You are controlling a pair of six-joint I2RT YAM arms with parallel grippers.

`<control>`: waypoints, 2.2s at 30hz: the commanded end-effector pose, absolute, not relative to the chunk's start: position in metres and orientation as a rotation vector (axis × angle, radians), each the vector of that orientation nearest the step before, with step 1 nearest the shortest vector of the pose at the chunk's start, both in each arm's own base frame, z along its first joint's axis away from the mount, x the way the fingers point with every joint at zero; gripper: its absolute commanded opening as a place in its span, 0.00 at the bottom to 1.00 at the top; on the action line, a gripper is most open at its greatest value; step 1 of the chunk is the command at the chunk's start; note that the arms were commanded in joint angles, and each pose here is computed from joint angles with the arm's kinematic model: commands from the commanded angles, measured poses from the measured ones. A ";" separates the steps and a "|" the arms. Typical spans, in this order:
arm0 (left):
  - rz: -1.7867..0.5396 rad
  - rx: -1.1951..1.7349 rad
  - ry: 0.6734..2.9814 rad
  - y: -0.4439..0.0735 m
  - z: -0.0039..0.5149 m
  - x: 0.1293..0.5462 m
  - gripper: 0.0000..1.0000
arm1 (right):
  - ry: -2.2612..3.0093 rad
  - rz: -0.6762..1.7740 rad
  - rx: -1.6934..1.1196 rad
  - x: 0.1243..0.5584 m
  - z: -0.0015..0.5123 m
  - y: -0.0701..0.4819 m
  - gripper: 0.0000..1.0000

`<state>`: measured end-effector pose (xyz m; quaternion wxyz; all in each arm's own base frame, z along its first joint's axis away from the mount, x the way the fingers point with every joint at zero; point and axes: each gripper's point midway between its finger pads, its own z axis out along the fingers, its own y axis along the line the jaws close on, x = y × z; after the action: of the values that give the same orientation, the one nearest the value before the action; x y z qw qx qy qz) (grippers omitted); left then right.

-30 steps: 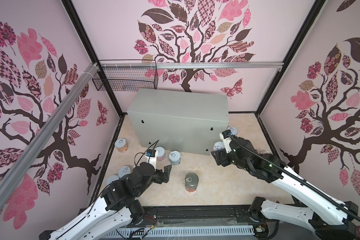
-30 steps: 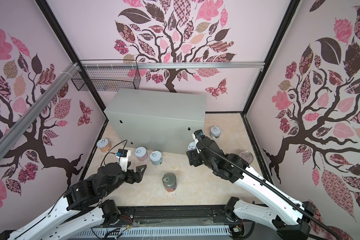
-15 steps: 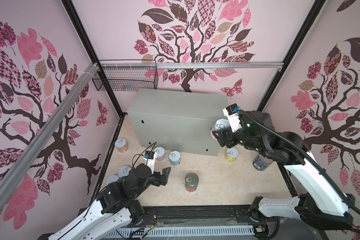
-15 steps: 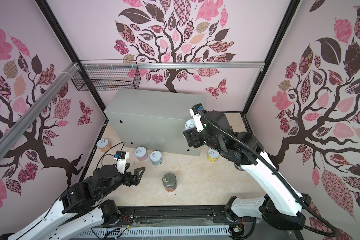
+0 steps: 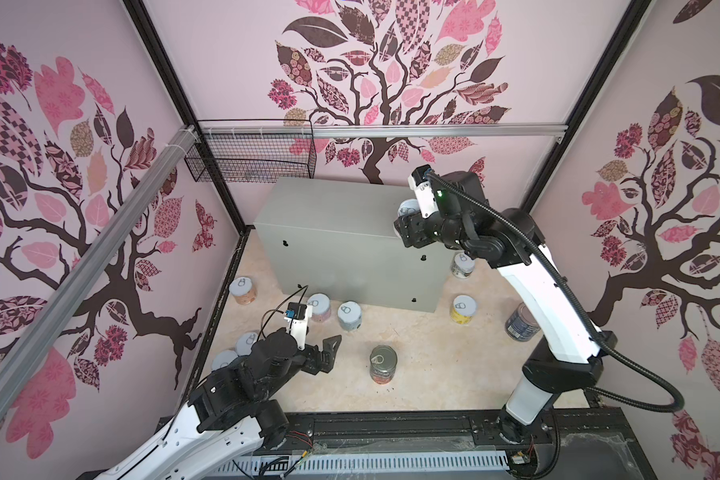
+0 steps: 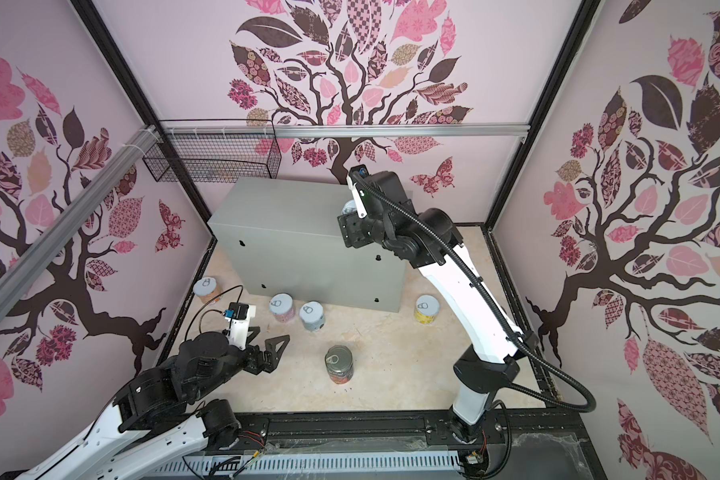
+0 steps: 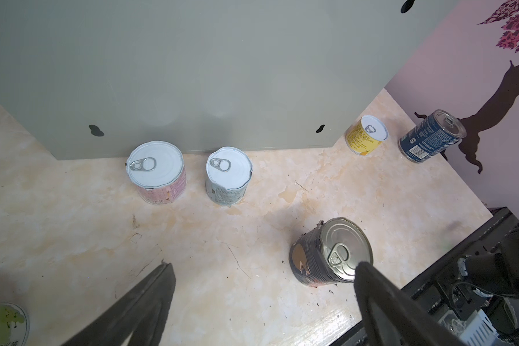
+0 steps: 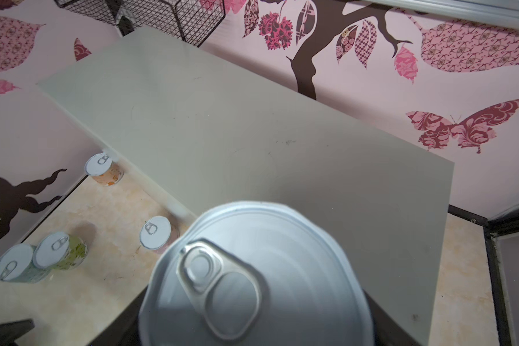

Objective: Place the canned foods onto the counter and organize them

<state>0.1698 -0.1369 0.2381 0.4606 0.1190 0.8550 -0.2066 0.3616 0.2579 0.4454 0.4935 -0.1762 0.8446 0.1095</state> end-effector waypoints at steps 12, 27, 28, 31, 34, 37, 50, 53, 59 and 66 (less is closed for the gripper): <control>-0.553 0.341 2.096 -0.148 0.238 0.167 0.97 | 2.048 0.210 -0.317 0.449 0.422 0.252 0.38; -0.562 0.349 2.055 -0.144 0.249 0.165 0.98 | 2.075 0.265 -0.362 0.473 0.392 0.270 0.71; -0.570 0.348 2.044 -0.143 0.252 0.164 0.98 | 2.072 0.274 -0.364 0.474 0.393 0.271 0.73; -0.579 0.355 2.021 -0.142 0.261 0.163 0.98 | 2.060 0.304 -0.375 0.472 0.397 0.273 0.79; -0.546 0.373 1.999 -0.140 0.276 0.166 0.98 | 2.043 0.313 -0.376 0.471 0.404 0.273 0.89; -0.521 0.398 1.949 -0.142 0.304 0.170 0.98 | 2.027 0.337 -0.386 0.468 0.409 0.275 0.96; -0.422 0.454 1.727 -0.192 0.424 0.222 0.98 | 1.895 0.414 -0.384 0.425 0.472 0.255 1.00; -0.426 0.450 1.683 -0.209 0.436 0.236 0.98 | 1.905 0.419 -0.398 0.413 0.470 0.248 1.00; -0.461 0.400 1.672 -0.227 0.447 0.282 0.98 | 1.834 0.459 -0.320 0.382 0.482 0.218 1.00; -0.415 0.416 1.670 -0.250 0.448 0.331 0.98 | 1.766 0.447 -0.226 0.347 0.471 0.176 1.00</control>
<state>0.3207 -0.2439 0.4177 0.6050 0.1815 0.7580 -0.1624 0.3563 0.1904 0.4446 0.5596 -0.1251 0.7997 0.1777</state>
